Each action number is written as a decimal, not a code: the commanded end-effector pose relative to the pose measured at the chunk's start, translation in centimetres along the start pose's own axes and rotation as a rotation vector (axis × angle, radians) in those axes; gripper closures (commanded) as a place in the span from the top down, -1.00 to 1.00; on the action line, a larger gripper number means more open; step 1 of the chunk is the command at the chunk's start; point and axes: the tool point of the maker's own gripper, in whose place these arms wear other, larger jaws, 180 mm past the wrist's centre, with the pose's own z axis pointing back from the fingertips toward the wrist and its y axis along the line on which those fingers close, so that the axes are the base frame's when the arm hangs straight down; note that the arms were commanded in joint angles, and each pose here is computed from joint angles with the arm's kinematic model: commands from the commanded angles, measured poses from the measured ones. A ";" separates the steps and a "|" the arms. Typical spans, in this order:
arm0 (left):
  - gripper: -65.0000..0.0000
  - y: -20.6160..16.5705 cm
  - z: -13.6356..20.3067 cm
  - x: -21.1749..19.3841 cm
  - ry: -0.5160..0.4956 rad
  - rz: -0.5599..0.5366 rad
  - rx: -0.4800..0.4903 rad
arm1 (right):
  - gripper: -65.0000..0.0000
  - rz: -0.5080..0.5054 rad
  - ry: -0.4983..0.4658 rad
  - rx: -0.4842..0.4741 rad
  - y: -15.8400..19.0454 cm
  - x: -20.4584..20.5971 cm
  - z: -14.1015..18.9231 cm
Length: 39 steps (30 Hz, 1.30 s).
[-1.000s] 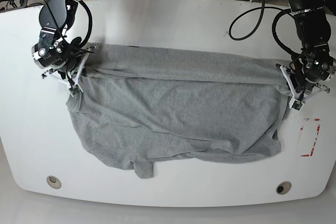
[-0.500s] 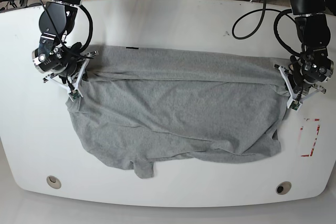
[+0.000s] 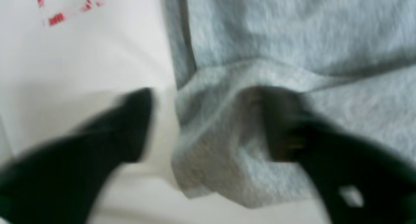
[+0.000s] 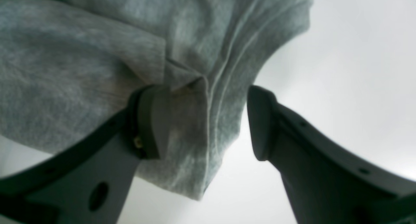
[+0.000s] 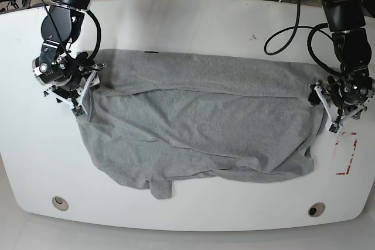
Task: Fold the T-shirt properly
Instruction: 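Release the shirt edge and raise both grippers slightly, then drag the shirt edge with both grippers toward the robot base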
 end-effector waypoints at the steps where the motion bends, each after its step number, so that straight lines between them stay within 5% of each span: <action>1: 0.78 1.9 1.1 2.7 -0.069 -0.003 0.044 | 0.14 -0.015 -0.075 -0.080 -2.5 1.9 2.2; 10: 0.72 4.1 4.7 6.6 -0.208 -0.009 0.124 | 0.14 -0.144 -0.065 -0.121 -4.2 -0.3 4.9; 15: 0.71 2.9 5.1 4.3 -0.180 -0.040 0.124 | 0.14 -0.244 -0.089 -0.050 -3.6 -2.2 5.3; 25: 0.71 2.5 4.8 -1.1 -0.115 0.069 0.121 | 0.14 -0.373 -0.081 0.140 0.2 -5.3 3.0; 31: 0.71 1.3 4.6 -1.8 -0.185 0.060 0.099 | 0.14 -0.419 -0.103 0.182 0.8 -5.5 1.9; 39: 0.71 0.8 3.5 -3.3 -0.156 0.085 0.073 | 0.14 -0.461 -0.066 0.216 1.3 -6.9 0.6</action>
